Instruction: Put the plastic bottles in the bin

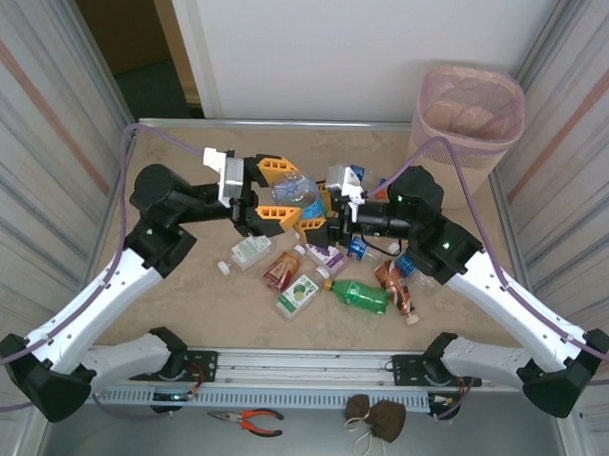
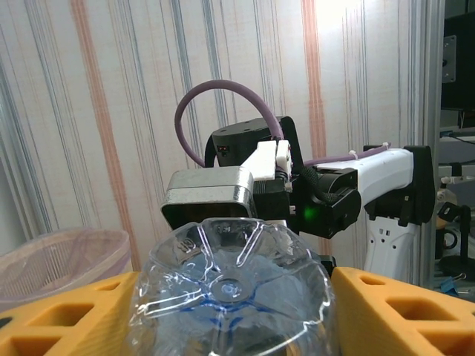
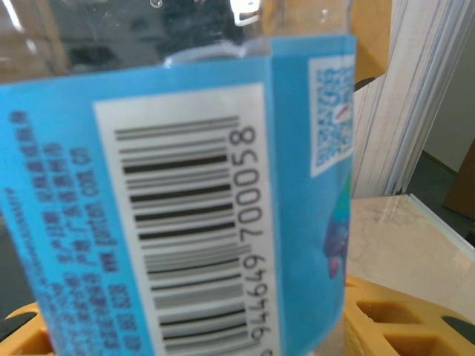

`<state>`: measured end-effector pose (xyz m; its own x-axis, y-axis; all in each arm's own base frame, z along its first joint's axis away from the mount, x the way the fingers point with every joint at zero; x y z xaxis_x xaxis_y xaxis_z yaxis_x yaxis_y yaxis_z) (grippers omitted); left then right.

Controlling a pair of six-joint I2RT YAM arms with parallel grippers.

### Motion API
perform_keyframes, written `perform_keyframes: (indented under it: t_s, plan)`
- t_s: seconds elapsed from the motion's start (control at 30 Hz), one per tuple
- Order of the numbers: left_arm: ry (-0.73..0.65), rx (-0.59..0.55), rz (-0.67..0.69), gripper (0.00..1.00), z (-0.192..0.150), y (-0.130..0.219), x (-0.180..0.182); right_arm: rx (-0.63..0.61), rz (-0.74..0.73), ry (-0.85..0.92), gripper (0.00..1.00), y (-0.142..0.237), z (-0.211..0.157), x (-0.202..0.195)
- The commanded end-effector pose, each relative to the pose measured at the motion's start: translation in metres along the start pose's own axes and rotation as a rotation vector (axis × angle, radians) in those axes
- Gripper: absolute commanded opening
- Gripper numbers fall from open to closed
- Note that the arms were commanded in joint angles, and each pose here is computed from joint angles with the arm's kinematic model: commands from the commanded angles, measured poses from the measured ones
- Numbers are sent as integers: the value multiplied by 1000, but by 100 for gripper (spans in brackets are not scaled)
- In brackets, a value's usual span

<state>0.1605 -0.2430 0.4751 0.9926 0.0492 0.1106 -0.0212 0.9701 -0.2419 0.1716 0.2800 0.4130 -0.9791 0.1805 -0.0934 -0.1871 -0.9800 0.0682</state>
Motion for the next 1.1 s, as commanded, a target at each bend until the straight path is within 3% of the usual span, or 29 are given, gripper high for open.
perform_keyframes:
  t_s: [0.0, 0.23, 0.47, 0.63, 0.9, 1.07]
  plan:
    - [-51, -32, 15, 70, 12, 5, -8, -65, -50, 28, 51, 10, 25, -1]
    - [-74, -28, 82, 77, 9, 14, -9, -44, -148, 38, 51, 21, 26, -13]
    - [-94, -35, 147, 78, 7, 25, -12, -32, -350, -34, 49, 56, 35, -58]
    - [-100, -29, 167, 78, 6, 30, -15, -42, -563, -102, 49, 98, 43, -106]
    - [-111, -25, 191, 78, 7, 37, -20, -81, -1036, -301, 45, 188, 41, -199]
    - [-114, -14, 213, 78, 7, 41, -21, -62, -1200, -420, 43, 228, 29, -249]
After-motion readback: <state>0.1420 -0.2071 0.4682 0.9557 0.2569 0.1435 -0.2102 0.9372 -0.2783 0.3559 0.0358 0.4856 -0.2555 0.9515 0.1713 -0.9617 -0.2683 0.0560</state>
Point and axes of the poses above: each hand's point on the last joint's axis, 136 mm out from that joint toward the fingers, its own y axis back along the fingers, its own x axis along the line the jaws close on, z = x × y, the point moved 4 cm from there along y, back along the fingers, and after that the axes turned 3 degrees about y, right-handed, at the moved point
